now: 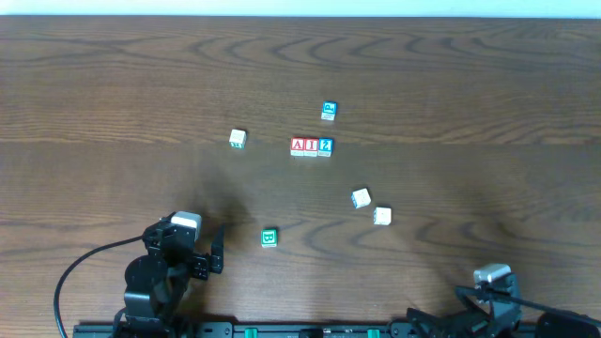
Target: Spell out Ai2
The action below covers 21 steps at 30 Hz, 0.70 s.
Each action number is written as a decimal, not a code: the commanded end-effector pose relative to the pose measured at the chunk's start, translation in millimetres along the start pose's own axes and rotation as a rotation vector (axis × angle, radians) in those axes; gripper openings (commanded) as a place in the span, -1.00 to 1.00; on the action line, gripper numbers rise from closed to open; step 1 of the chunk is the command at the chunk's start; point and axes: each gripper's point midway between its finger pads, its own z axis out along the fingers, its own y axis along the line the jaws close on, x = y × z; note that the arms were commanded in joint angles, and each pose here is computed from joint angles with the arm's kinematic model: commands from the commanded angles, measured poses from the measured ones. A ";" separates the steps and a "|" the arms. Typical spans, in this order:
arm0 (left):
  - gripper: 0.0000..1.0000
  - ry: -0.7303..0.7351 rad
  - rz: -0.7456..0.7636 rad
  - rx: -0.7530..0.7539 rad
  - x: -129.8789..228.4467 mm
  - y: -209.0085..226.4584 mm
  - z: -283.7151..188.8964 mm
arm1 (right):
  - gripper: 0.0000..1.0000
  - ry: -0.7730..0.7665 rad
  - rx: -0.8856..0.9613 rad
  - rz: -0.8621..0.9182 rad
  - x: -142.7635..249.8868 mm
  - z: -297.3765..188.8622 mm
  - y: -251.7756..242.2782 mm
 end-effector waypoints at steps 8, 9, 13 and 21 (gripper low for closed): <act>0.91 0.004 0.009 -0.014 4.3 2.6 2.3 | 0.99 0.002 -0.008 0.010 0.5 -0.1 1.2; 0.91 0.004 0.009 -0.014 4.3 2.6 2.3 | 0.99 0.002 -0.008 0.010 0.5 0.0 1.1; 0.91 0.004 0.009 -0.014 4.3 2.6 2.3 | 0.98 -0.033 0.079 -0.049 -6.6 -0.6 -13.4; 0.91 0.004 0.009 -0.014 4.3 2.6 2.3 | 0.98 -0.424 0.268 -0.364 -74.3 -6.5 -32.0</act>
